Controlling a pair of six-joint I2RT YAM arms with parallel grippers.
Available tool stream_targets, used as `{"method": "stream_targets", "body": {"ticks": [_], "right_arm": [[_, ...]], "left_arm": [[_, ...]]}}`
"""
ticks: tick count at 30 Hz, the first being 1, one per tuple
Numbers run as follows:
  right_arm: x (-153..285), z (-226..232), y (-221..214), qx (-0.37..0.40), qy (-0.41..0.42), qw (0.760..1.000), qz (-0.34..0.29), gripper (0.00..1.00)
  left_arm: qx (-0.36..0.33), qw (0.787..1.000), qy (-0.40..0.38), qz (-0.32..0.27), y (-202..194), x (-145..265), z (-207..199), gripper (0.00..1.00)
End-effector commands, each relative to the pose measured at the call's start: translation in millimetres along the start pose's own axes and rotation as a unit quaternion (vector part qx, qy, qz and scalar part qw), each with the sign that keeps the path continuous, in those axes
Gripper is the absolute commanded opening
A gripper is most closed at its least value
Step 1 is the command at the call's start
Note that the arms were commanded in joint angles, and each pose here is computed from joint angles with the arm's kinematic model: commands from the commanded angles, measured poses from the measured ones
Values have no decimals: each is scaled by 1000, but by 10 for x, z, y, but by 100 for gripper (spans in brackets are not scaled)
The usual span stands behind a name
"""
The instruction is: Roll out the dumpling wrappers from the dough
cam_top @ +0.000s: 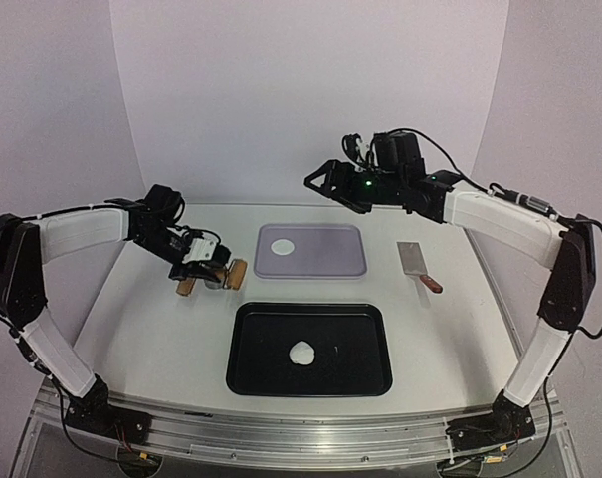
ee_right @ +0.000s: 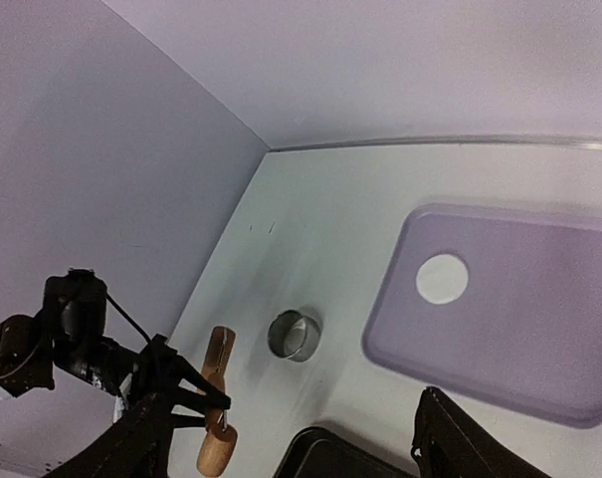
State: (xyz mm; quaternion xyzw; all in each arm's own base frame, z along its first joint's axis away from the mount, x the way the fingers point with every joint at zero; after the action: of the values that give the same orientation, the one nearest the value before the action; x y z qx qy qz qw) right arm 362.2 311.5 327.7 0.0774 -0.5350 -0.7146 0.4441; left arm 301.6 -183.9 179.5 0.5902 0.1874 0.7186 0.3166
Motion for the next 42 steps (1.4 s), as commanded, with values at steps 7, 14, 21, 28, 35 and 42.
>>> {"method": "stream_targets", "body": {"ticks": [7, 14, 21, 28, 35, 42], "right_arm": [[-648, 624, -378, -140, 106, 972, 153, 74], [-916, 706, -455, -146, 125, 966, 174, 70], [-1155, 702, -510, -150, 129, 964, 180, 50], [-1239, 688, -539, -145, 128, 964, 184, 41], [-1223, 688, -542, -142, 130, 963, 190, 0], [-1010, 850, -302, -125, 164, 963, 171, 0]], "left_arm": [[179, 960, 170, -133, 762, 443, 682, 0], [169, 958, 183, -144, 884, 361, 746, 0], [150, 961, 178, -151, 971, 312, 742, 0], [148, 961, 178, -153, 988, 306, 764, 0], [166, 960, 163, -157, 1001, 280, 784, 0], [147, 969, 145, -135, 763, 185, 639, 60]]}}
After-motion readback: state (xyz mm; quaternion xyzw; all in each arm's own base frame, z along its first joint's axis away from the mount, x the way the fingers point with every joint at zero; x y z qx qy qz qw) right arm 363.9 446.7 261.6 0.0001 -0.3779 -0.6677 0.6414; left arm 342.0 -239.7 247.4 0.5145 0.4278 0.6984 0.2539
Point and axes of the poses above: each gripper's point midway between its finger pads, its own x axis back along the fingers, its own z axis along the line the jaws close on, y = z × x, the point moved 7 cm from there along x, back along the fingers, and after that the axes turned 13 degrees about x, right-handed, at the moved point
